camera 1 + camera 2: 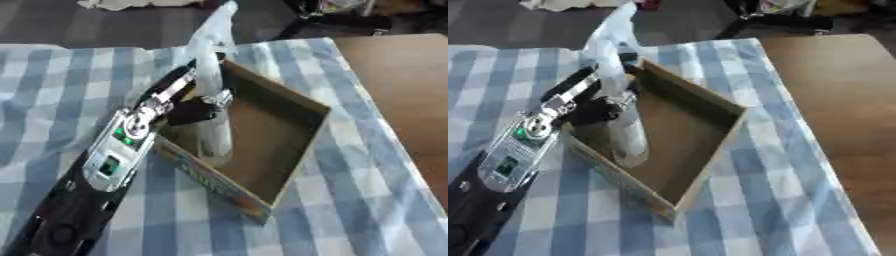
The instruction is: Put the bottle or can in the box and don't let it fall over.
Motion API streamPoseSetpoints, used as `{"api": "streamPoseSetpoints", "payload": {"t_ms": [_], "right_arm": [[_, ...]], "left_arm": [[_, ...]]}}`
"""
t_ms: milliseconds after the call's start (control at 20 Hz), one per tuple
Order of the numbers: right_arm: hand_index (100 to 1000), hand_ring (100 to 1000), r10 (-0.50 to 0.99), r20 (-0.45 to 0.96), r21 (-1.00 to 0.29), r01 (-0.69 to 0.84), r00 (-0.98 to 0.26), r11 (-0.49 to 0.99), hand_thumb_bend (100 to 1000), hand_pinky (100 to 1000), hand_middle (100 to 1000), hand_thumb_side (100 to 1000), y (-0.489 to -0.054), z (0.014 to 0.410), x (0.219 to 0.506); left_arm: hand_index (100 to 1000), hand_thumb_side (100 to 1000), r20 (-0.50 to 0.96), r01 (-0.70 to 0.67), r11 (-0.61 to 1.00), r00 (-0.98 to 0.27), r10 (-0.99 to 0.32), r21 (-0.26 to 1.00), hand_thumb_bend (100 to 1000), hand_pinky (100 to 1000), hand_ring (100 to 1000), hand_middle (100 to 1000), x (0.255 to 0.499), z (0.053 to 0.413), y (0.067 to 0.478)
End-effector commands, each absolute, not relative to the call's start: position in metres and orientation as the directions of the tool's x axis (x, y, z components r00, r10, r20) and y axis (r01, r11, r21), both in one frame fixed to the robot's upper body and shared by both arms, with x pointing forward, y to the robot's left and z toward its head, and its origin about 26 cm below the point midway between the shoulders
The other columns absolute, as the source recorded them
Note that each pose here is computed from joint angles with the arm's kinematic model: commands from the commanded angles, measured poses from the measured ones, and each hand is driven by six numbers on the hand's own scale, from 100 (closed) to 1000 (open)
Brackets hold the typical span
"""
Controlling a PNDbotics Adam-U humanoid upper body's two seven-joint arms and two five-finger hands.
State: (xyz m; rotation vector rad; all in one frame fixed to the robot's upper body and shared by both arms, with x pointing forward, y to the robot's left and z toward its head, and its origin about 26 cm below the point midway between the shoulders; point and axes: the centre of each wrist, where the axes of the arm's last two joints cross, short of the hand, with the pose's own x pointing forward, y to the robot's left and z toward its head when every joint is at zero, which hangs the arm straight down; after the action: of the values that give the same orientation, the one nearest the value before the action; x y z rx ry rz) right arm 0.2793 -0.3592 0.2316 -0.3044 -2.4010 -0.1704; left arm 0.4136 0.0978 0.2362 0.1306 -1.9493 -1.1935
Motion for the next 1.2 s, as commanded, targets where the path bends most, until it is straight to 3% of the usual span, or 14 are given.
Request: {"api": "streamPoseSetpoints", "payload": {"t_ms": [50,350,500,700,1200], "right_arm": [[830,874,0.199,0.634,0.011,0.266,-0.747,0.964,100,931,1000,492,-0.36,0.245,0.275],[829,873,0.2,0.634,0.012,0.268,-0.747,0.963,100,930,1000,495,-0.361,0.245,0.275],[829,873,0.199,0.635,0.012,0.267,-0.746,0.964,100,930,1000,499,-0.361,0.244,0.274],[829,872,0.202,0.637,0.011,0.271,-0.744,0.963,100,930,1000,514,-0.361,0.244,0.274],[829,872,0.209,0.642,0.005,0.277,-0.738,0.961,100,929,1000,515,-0.363,0.243,0.273]], "left_arm": [[853,618,0.548,0.255,0.539,-0.67,-0.5,0.803,100,1000,1000,1000,0.409,0.253,0.103],[868,559,0.543,0.244,0.526,-0.638,-0.546,0.815,100,1000,1000,1000,0.41,0.253,0.105],[875,426,0.552,0.252,0.526,-0.622,-0.554,0.812,100,1000,1000,1000,0.409,0.254,0.106],[880,370,0.571,0.274,0.529,-0.609,-0.551,0.803,100,1000,1000,1000,0.406,0.257,0.107],[879,415,0.643,0.346,0.562,-0.575,-0.506,0.751,100,1000,1000,1000,0.402,0.264,0.113]]}}
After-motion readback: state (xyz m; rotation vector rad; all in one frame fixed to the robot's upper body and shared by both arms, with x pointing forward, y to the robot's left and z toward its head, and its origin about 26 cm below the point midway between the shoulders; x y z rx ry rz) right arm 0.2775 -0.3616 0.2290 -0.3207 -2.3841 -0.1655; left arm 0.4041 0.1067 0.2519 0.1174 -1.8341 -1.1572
